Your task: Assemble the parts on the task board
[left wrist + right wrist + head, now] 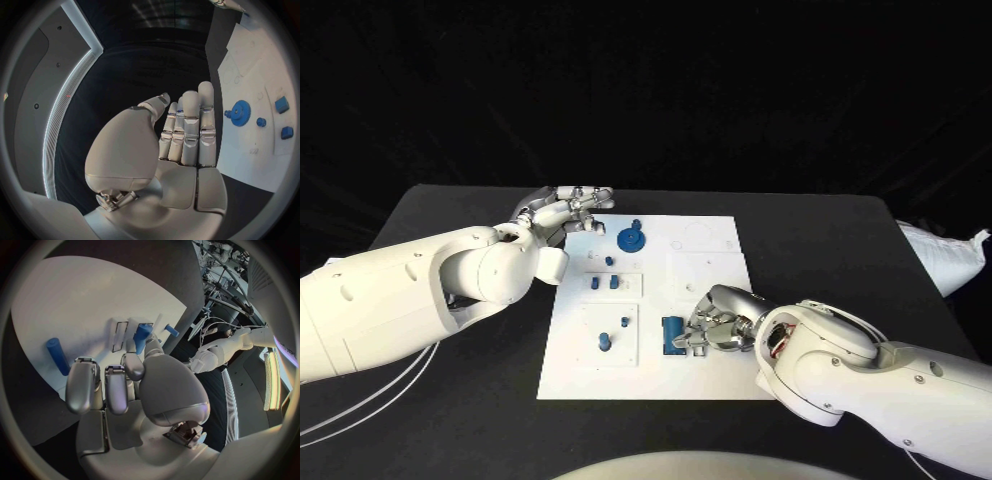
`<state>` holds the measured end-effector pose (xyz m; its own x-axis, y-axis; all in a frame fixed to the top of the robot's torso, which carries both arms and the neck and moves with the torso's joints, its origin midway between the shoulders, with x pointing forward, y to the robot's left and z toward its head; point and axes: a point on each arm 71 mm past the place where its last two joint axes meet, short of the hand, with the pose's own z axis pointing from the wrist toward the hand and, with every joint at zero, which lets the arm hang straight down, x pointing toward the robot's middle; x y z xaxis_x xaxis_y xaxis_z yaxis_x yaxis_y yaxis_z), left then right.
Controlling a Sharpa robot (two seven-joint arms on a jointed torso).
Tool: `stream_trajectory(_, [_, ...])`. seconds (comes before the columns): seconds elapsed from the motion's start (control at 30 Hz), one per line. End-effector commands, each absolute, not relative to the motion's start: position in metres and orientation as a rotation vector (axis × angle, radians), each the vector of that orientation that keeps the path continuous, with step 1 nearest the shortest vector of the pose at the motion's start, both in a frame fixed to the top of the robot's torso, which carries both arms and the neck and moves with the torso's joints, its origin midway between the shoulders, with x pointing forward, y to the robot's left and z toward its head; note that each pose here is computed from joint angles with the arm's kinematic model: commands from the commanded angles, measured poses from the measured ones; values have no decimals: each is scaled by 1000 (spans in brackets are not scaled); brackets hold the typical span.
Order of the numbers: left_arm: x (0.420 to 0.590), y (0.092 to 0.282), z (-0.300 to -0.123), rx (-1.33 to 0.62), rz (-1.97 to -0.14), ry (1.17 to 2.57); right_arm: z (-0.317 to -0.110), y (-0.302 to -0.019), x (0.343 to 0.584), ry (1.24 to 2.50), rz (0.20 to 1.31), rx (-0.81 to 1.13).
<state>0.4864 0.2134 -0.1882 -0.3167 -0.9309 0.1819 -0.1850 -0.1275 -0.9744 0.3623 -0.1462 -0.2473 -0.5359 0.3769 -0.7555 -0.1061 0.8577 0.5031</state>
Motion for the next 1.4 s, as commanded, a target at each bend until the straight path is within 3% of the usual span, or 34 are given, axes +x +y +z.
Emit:
stream_trajectory(0.03, [486,211,-187,-1259,-1525,1516,-247,-145,363,2028,595,134])
stream_trajectory(0.3, [486,212,-187,-1260,-1522,1516,-242,-151,360,1997,618,179])
stream_trajectory(0.5, [485,214,-188,-1261,-1517,1518,-230,-175,354,1956,671,230])
stream_trajectory(0.93, [484,217,-189,-1258,-1513,1518,-221,-226,356,1913,458,111])
stream_trajectory(1.4, [483,218,-190,-1260,-1513,1523,-234,-232,359,1956,339,29])
